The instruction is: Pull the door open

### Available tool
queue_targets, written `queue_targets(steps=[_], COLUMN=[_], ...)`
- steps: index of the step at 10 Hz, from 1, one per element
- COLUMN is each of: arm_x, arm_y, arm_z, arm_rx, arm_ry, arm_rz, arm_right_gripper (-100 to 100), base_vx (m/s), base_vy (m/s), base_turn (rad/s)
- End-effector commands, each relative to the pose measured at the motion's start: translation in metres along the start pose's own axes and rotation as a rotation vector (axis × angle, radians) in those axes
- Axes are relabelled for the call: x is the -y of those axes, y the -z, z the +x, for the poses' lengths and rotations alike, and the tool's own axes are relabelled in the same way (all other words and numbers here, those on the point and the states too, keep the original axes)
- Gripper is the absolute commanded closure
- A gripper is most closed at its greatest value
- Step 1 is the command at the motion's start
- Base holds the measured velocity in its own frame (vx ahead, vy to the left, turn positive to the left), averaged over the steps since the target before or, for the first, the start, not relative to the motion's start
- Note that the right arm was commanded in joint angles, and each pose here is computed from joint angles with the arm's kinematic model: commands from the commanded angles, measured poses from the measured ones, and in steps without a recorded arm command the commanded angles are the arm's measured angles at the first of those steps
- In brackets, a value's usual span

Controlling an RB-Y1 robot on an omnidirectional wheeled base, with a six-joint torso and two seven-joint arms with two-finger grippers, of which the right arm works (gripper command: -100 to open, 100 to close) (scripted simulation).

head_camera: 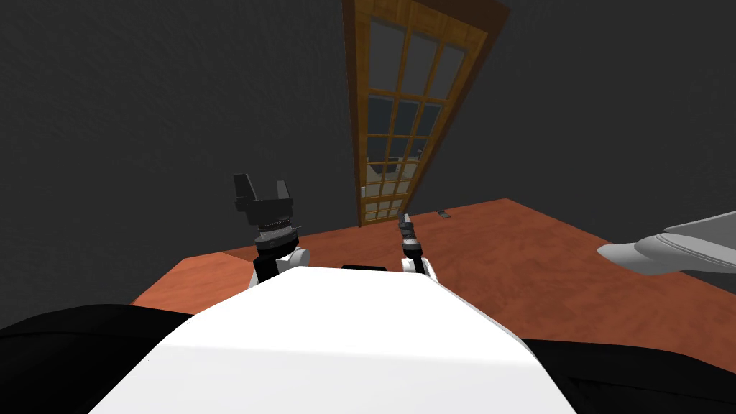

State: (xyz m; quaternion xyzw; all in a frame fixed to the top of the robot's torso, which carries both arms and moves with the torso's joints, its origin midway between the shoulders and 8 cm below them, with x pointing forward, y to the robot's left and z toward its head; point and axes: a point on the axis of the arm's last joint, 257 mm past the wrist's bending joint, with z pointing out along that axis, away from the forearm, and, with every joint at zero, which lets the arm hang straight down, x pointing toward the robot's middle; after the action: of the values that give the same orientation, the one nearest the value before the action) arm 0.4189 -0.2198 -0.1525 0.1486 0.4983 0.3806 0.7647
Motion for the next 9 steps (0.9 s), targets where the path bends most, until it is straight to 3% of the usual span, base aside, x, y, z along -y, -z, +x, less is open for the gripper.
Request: queue_targets(steps=[1, 9], arm_x=[0.008, 0.043], arm_y=[0.0026, 0.0185], arm_z=[0.008, 0.047], arm_rx=[-0.020, -0.117], arm_ry=[0.028, 0.158], arm_rz=[0.006, 0.030], arm_right_gripper=[-100, -100], base_vx=[0.108, 0.099], base_vy=[0.092, 0.075], base_turn=[-0.006, -0.009])
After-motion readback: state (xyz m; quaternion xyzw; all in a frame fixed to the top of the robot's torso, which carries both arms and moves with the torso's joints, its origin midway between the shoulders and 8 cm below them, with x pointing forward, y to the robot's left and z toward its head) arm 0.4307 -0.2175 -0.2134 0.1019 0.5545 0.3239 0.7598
